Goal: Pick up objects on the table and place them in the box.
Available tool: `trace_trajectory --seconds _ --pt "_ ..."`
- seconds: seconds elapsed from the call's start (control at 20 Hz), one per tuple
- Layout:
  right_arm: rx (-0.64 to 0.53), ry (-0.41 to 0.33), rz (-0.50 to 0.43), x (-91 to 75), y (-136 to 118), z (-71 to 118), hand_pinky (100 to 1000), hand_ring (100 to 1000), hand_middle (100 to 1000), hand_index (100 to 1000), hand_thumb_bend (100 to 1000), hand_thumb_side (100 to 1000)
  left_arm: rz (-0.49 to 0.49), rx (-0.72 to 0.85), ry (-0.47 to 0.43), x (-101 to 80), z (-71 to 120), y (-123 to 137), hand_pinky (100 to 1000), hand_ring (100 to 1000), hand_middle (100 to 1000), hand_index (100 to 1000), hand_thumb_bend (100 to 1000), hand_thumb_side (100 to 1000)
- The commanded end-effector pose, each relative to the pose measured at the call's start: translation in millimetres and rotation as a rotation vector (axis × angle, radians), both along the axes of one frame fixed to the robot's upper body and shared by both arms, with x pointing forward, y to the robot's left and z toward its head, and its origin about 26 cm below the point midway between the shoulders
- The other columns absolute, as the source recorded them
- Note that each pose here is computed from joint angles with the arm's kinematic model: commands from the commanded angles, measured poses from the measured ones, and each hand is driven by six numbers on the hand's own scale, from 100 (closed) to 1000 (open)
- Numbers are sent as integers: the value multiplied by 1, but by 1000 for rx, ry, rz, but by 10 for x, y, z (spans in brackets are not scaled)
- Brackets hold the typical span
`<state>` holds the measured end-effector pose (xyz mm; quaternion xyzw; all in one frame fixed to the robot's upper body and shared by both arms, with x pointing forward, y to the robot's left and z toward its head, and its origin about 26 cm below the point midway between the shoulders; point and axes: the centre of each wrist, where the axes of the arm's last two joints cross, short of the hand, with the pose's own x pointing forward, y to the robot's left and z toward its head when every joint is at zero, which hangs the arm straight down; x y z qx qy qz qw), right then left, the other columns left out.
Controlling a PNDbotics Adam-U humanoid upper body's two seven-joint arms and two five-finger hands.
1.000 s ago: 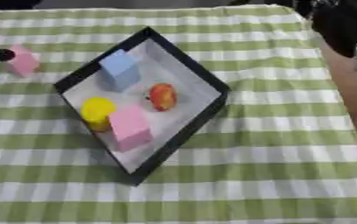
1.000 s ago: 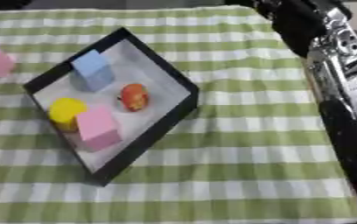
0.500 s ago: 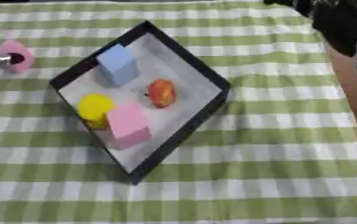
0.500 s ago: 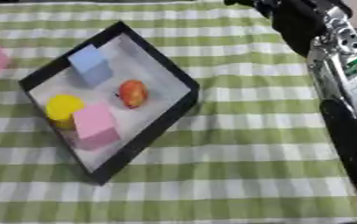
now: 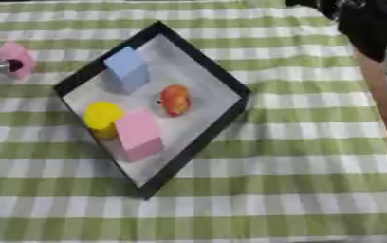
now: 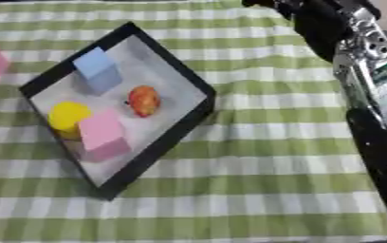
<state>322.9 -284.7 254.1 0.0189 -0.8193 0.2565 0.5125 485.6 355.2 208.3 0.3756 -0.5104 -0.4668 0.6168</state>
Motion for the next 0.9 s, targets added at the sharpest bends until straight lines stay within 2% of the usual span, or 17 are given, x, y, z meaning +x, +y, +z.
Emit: trace_trajectory --seconds 0.05,0.2,0.55,0.9 --pt "-30 -28 -8 -12 -30 99 964 752 662 760 100 608 13 -11 -44 10 178 25 815 743 698 778 560 555" --pt "-33 -27 -10 -9 -32 98 964 752 662 760 100 611 26 -20 -55 21 172 6 811 740 696 770 531 551" --pt "-41 -30 -6 -4 -24 109 965 752 662 761 100 614 71 -21 -71 45 142 2 815 756 725 811 554 548" --pt "-47 -31 -5 -2 -22 113 965 751 662 761 100 617 74 -8 -81 65 114 -26 810 737 691 769 505 529"
